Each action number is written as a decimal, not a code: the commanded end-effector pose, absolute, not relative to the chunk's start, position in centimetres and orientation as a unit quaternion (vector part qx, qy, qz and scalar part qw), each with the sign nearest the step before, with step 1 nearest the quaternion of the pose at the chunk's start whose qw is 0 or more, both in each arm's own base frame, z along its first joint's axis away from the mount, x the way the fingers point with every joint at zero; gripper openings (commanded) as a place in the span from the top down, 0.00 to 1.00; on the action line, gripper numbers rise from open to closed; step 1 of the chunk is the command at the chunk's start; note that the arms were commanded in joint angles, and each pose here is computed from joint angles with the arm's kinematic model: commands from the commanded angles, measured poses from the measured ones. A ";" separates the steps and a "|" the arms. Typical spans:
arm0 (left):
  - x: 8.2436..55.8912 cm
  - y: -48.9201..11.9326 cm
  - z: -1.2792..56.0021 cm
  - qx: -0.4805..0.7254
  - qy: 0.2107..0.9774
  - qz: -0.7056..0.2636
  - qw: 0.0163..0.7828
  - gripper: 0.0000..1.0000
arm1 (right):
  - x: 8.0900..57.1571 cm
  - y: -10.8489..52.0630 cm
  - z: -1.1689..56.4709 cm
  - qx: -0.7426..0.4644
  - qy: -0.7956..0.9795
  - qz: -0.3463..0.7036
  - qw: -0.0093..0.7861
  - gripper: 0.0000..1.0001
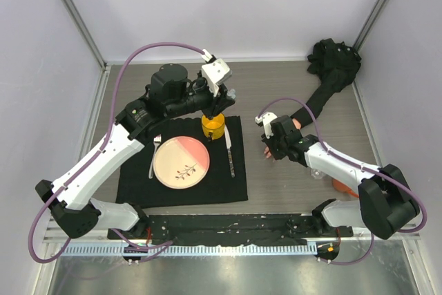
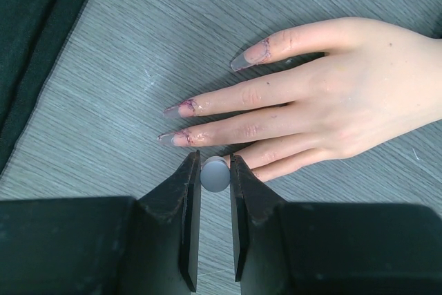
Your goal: Paint the nails
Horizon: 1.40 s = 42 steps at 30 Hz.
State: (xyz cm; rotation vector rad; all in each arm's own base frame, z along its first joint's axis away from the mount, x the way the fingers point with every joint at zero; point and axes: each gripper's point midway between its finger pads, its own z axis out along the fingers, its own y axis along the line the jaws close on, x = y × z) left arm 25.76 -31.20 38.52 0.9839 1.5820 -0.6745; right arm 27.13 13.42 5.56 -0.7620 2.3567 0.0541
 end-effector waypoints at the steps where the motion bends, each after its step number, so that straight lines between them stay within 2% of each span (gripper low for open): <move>1: 25.8 -31.3 40.6 0.414 0.647 -0.286 0.573 1.00 | 29.0 13.8 7.4 -0.274 0.891 0.016 0.363 0.99; 13: 25.7 -31.3 40.8 0.415 0.644 -0.288 0.574 1.00 | 28.9 13.6 8.1 -0.271 0.888 0.016 0.372 0.99; 20: 25.6 -31.1 40.7 0.412 0.646 -0.289 0.574 1.00 | 28.4 13.7 10.3 -0.267 0.882 0.029 0.388 0.99; 27: 25.7 -31.5 39.8 0.398 0.656 -0.302 0.566 1.00 | 27.6 13.7 16.1 -0.228 0.871 0.057 0.431 0.99; 35: 24.5 -33.1 41.6 0.381 0.628 -0.370 0.569 1.00 | 27.5 12.8 26.2 -0.156 0.840 0.076 0.514 0.99; 39: 23.2 -33.5 42.0 0.379 0.605 -0.408 0.569 1.00 | 27.2 13.5 30.8 -0.090 0.829 0.132 0.535 0.99; 42: 22.7 -33.7 42.1 0.376 0.599 -0.427 0.564 1.00 | 26.5 14.8 34.0 -0.088 0.817 0.183 0.539 0.99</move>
